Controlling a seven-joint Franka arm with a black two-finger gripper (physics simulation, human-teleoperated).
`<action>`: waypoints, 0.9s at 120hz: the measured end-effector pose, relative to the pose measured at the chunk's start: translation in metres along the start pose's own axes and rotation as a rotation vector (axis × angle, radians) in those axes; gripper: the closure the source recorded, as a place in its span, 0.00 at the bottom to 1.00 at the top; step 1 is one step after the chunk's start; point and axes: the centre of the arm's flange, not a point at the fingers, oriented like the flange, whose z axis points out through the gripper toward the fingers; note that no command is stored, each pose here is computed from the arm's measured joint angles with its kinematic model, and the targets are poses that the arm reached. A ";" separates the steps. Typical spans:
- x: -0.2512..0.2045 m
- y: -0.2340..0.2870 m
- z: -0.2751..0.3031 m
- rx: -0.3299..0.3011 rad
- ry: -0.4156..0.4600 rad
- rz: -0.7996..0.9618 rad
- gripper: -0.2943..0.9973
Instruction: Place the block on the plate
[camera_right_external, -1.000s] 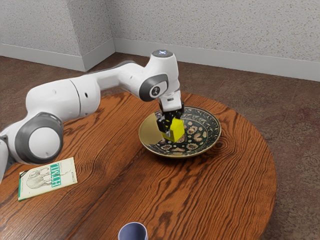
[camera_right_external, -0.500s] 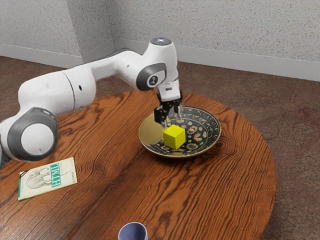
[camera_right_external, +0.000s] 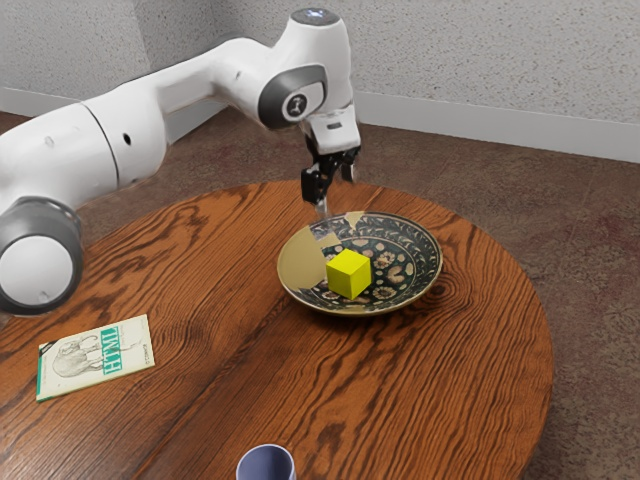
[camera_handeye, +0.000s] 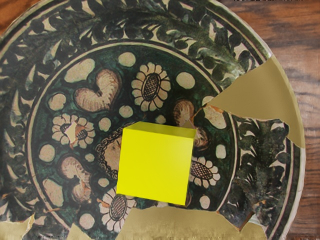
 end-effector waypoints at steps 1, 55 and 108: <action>0.000 0.001 -0.002 0.000 0.000 -0.003 0.23; -0.053 0.040 -0.068 -0.064 -0.050 -0.401 0.23; -0.214 0.143 -0.143 -0.134 -0.129 -1.215 0.23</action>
